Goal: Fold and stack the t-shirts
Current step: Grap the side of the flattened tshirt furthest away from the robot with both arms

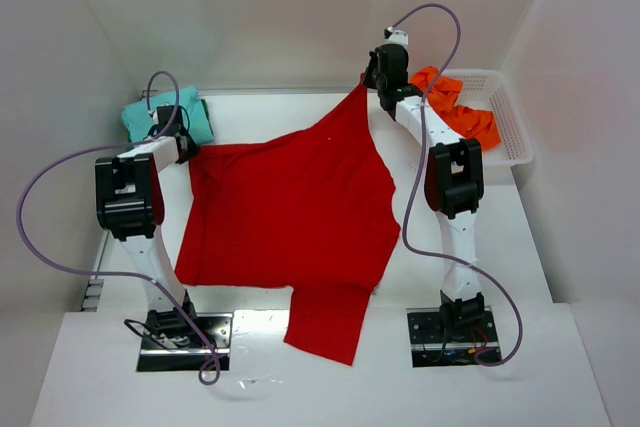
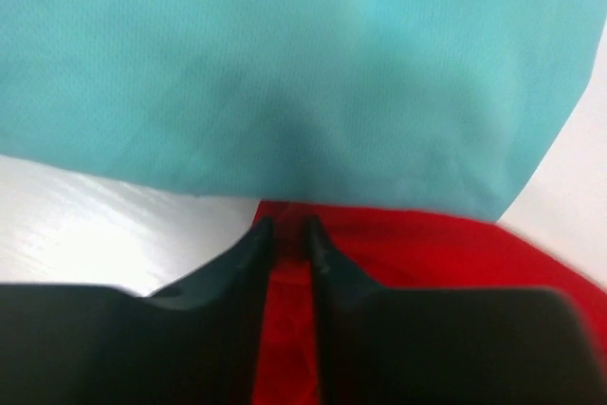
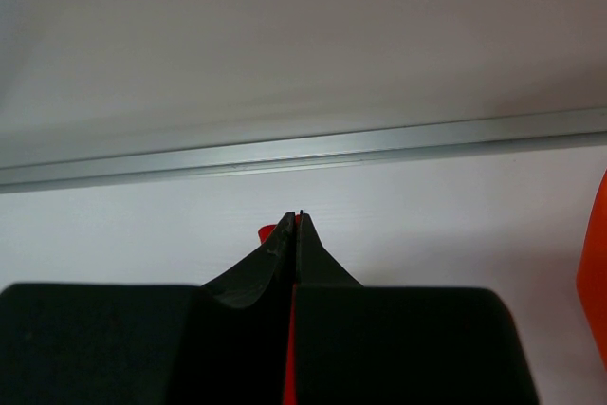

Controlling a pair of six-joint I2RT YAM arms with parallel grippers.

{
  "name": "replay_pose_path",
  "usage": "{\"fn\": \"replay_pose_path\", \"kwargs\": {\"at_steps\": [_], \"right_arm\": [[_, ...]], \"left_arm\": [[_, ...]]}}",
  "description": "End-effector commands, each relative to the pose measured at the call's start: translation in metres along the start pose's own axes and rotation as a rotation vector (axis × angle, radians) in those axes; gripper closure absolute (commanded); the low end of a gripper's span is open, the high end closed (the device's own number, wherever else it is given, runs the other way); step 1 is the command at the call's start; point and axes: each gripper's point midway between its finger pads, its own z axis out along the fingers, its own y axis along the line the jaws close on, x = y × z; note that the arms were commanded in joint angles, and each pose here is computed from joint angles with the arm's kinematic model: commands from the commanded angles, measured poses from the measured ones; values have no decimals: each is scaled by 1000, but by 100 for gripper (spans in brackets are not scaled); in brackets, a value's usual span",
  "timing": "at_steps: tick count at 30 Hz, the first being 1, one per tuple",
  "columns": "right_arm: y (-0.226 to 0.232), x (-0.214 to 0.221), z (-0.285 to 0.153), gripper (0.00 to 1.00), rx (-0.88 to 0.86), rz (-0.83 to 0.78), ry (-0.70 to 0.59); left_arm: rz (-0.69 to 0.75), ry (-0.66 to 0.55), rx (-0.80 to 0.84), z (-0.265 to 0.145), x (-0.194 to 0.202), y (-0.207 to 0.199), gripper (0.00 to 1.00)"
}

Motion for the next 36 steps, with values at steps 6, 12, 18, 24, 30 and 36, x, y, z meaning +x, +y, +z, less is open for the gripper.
{"fn": "replay_pose_path", "kwargs": {"at_steps": [6, 12, 18, 24, 30, 36], "right_arm": [[-3, -24, 3, 100, 20, -5, -66], [-1, -37, 3, 100, 22, -2, -86], [-3, -50, 3, 100, 26, 3, -104], [-5, -64, 3, 100, 27, 8, -128], [-6, -61, 3, 100, 30, 7, -120], [-2, -60, 3, 100, 11, 15, -114]], "left_arm": [[9, -93, 0, 2, -32, -6, 100], [35, -153, 28, -15, -64, -18, 100], [107, -259, 61, -47, -120, -35, 100], [223, -316, 74, -57, -155, -47, 100], [333, -338, 90, -60, -168, -53, 100], [365, -376, 127, -77, -183, -62, 100]]}}
